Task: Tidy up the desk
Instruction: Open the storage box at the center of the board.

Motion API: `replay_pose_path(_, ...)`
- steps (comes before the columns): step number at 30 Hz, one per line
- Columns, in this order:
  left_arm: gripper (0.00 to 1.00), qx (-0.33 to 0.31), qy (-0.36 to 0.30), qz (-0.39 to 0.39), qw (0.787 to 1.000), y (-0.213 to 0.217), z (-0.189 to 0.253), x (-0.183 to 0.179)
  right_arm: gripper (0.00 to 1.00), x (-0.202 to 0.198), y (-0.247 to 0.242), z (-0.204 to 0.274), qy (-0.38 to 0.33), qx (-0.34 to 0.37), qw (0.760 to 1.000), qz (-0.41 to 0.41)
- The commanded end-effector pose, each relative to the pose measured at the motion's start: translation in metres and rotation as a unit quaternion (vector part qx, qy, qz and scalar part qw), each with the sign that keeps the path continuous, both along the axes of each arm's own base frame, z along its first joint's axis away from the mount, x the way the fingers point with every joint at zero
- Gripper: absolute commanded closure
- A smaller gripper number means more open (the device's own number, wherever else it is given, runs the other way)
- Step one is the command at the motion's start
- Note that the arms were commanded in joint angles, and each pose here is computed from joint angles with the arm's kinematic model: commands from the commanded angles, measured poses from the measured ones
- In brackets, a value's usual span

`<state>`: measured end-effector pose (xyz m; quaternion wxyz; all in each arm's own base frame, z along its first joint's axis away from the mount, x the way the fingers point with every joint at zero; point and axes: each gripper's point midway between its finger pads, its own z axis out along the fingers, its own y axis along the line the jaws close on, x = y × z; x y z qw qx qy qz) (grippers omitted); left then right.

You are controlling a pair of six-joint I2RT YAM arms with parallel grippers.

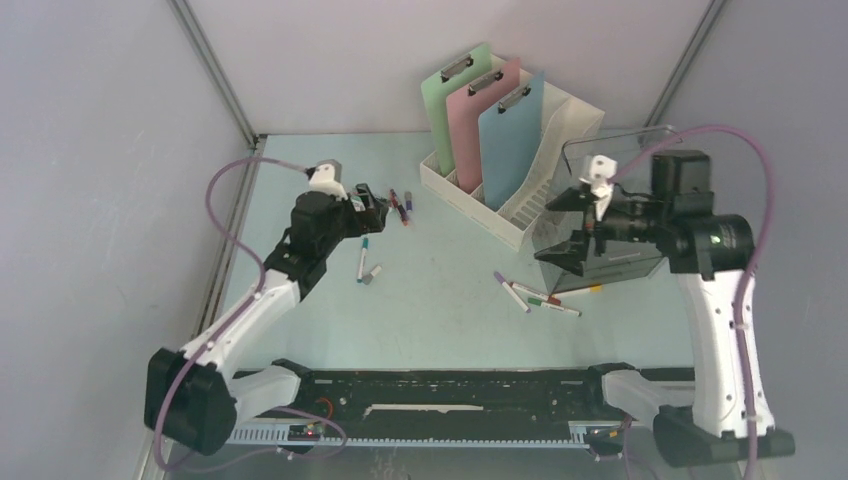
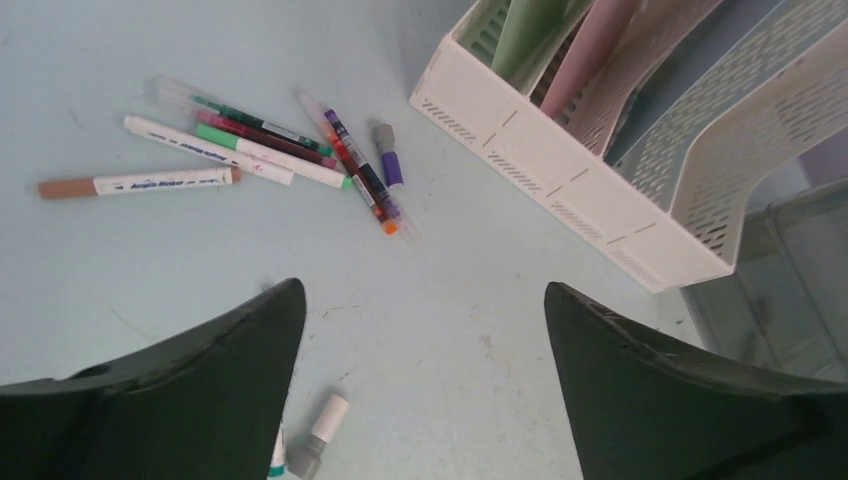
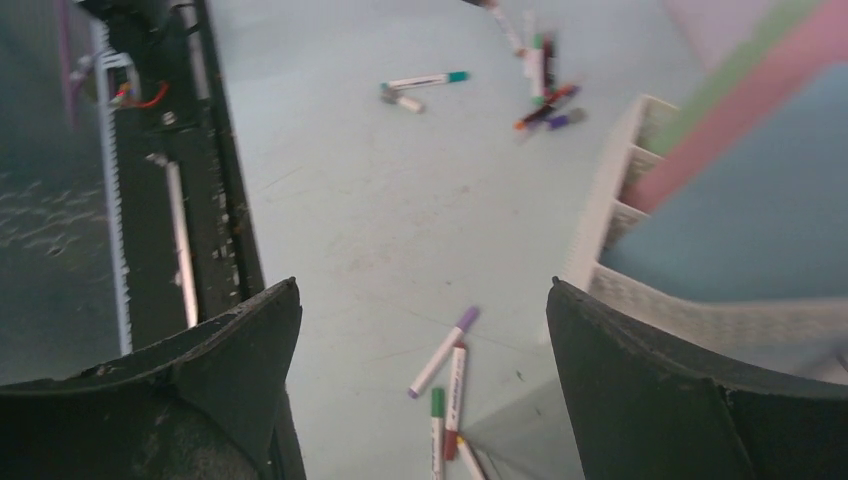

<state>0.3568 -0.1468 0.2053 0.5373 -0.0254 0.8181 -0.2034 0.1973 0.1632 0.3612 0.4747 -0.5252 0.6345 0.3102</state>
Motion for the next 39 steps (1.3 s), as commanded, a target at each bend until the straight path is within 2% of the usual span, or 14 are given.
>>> replay_pose_path(1,0.00,-0.004,-0.042,0.050,0.998,0.023,0.010,-0.011,0.00,-0.012,-0.023,0.020,-0.013,0.039,0.998,-0.048)
replay_pose_path(6,0.00,-0.063,-0.030,-0.007,0.998,0.004,0.008,-0.036,0.00,-0.028,-0.039,0.001,0.021,0.027,0.993,-0.113)
replay_pose_path(10,0.01,-0.098,-0.033,-0.060,0.993,-0.011,0.016,-0.058,0.01,-0.030,-0.061,-0.026,0.066,0.007,0.978,-0.200)
replay_pose_path(15,0.02,-0.106,-0.034,-0.097,0.989,-0.014,0.032,-0.086,0.16,-0.028,-0.091,-0.080,0.101,-0.056,0.954,-0.278)
replay_pose_path(17,0.03,-0.093,-0.046,-0.106,0.989,-0.010,0.046,-0.097,0.26,-0.018,-0.108,-0.101,0.102,-0.084,0.939,-0.318)
replay_pose_path(18,0.03,-0.081,-0.047,-0.108,0.990,-0.007,0.049,-0.102,0.34,-0.008,-0.117,-0.106,0.088,-0.094,0.932,-0.339)
replay_pose_path(20,0.03,-0.054,-0.052,-0.108,0.991,0.001,0.056,-0.110,0.58,0.010,-0.134,-0.112,0.071,-0.106,0.915,-0.382)
replay_pose_path(25,0.02,0.038,-0.061,-0.085,0.994,0.030,0.049,-0.121,0.96,0.059,-0.164,-0.118,0.001,-0.110,0.888,-0.447)
replay_pose_path(26,0.02,0.047,-0.062,-0.074,0.994,0.035,0.045,-0.120,1.00,0.067,-0.165,-0.118,-0.008,-0.105,0.887,-0.449)
replay_pose_path(31,0.02,0.043,-0.073,-0.067,0.994,0.037,0.047,-0.122,1.00,0.089,-0.148,-0.119,-0.014,-0.063,0.910,-0.410)
replay_pose_path(34,0.02,0.040,-0.076,-0.064,0.994,0.038,0.048,-0.122,1.00,0.091,-0.128,-0.118,0.001,-0.028,0.927,-0.374)
replay_pose_path(39,0.02,0.036,-0.075,-0.063,0.995,0.038,0.048,-0.122,1.00,0.092,-0.099,-0.122,0.021,0.003,0.943,-0.331)
